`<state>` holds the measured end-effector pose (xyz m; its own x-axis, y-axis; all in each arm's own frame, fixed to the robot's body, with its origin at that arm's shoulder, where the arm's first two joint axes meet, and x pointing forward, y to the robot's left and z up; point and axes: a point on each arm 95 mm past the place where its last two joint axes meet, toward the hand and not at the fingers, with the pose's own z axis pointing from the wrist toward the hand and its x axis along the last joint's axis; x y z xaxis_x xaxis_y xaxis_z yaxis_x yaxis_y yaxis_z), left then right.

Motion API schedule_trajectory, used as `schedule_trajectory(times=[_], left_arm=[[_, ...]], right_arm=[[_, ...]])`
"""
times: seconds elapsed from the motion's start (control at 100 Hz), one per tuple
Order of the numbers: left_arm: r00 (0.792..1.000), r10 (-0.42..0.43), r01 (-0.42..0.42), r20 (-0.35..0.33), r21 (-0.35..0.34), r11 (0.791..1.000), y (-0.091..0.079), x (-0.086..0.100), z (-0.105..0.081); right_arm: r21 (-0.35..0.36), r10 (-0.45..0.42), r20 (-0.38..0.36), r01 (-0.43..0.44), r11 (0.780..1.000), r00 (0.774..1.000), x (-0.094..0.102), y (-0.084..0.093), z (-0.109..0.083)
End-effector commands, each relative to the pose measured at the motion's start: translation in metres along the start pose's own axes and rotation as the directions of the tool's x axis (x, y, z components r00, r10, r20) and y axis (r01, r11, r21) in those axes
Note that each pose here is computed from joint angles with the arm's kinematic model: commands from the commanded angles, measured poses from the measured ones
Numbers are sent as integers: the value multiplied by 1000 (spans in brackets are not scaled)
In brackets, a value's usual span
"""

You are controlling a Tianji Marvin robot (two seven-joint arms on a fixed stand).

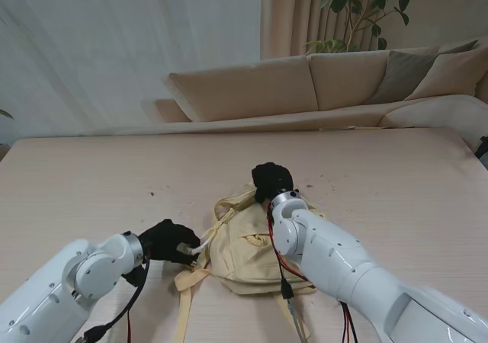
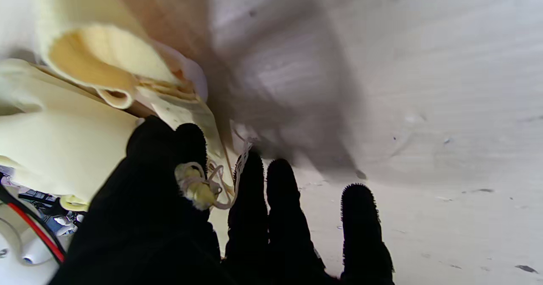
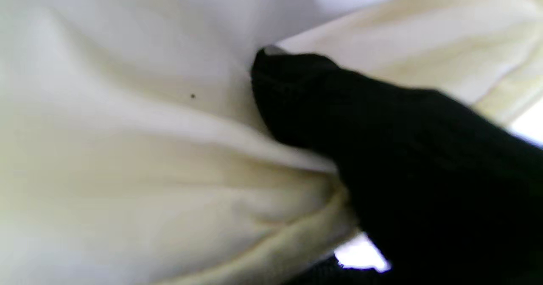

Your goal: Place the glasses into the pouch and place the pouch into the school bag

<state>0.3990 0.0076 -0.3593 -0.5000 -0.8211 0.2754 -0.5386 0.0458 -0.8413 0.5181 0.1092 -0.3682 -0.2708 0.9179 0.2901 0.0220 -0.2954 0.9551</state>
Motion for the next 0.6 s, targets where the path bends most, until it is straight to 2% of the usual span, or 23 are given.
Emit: schedule_trajectory(times=[0.0, 0.11, 0.22, 0.29, 0.4, 0.51, 0.59], left_arm=[[999, -25, 26, 28, -33, 999, 20, -9, 5], [998, -16, 16, 54, 10, 1000, 11, -4, 10], [995, -52, 45, 80, 82, 996, 1, 6, 12], [994, -75, 64, 73, 145, 987, -5, 11, 13], [990, -137, 126, 23, 260, 957, -11, 13, 16], [974, -219, 225, -60, 364, 904, -17, 14, 23], [971, -221, 239, -92, 364, 900, -22, 15, 23]], right_arm=[[20, -30, -13, 30, 999, 999, -7, 0, -2], [41, -79, -63, 82, 996, 995, -5, 1, -2], [36, -102, -91, 105, 994, 991, -3, 3, -3], [31, -118, -105, 122, 992, 987, -2, 5, -3], [29, -140, -111, 144, 989, 984, 0, 6, -3], [42, -165, -113, 171, 984, 980, 1, 5, -4], [56, -174, -111, 181, 982, 978, 2, 5, -5]])
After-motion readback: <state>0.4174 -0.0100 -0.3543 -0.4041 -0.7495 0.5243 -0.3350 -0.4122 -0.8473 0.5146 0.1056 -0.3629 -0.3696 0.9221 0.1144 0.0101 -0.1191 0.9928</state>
